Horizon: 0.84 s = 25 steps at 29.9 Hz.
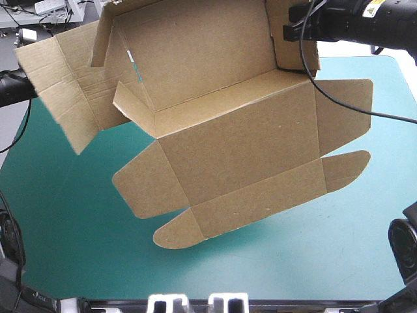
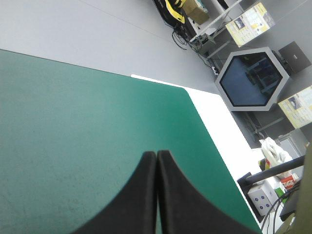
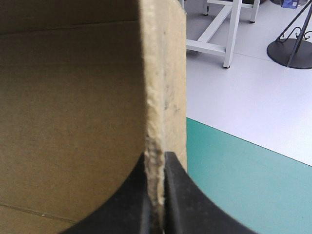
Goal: Fold the box
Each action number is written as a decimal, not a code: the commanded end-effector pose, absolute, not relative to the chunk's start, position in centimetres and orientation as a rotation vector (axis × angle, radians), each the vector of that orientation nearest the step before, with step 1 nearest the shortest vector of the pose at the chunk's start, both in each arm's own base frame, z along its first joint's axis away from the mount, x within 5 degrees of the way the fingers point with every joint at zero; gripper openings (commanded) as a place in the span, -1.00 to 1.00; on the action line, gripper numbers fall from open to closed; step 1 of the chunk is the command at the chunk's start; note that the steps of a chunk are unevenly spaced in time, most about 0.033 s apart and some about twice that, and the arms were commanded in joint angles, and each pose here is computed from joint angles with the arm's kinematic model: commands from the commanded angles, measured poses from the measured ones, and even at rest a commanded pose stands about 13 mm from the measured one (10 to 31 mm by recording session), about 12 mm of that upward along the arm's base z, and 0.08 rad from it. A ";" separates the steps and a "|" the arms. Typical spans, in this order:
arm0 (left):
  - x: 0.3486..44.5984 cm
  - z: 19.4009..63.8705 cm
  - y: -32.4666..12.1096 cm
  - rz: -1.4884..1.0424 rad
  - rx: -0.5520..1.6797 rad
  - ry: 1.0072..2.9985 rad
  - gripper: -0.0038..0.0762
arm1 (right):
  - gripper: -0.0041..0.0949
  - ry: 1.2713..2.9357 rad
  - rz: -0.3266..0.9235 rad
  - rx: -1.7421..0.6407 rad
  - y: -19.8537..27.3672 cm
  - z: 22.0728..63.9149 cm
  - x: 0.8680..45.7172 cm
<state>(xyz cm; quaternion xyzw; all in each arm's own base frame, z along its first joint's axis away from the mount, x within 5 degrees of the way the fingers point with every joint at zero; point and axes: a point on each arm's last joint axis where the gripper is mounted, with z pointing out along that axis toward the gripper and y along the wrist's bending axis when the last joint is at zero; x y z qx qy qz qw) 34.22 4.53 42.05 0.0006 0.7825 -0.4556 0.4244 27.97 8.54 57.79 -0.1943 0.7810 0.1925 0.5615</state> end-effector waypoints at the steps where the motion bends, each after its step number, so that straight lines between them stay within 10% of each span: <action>1: 30.8 46.1 2.7 -1.188 0.127 1.874 -0.93 | -0.94 1.695 0.492 -0.397 8.3 59.8 27.0; 25: 26.7 49.5 -1.5 -1.201 0.283 1.819 -0.93 | -0.94 1.687 0.606 -0.376 9.6 58.0 31.1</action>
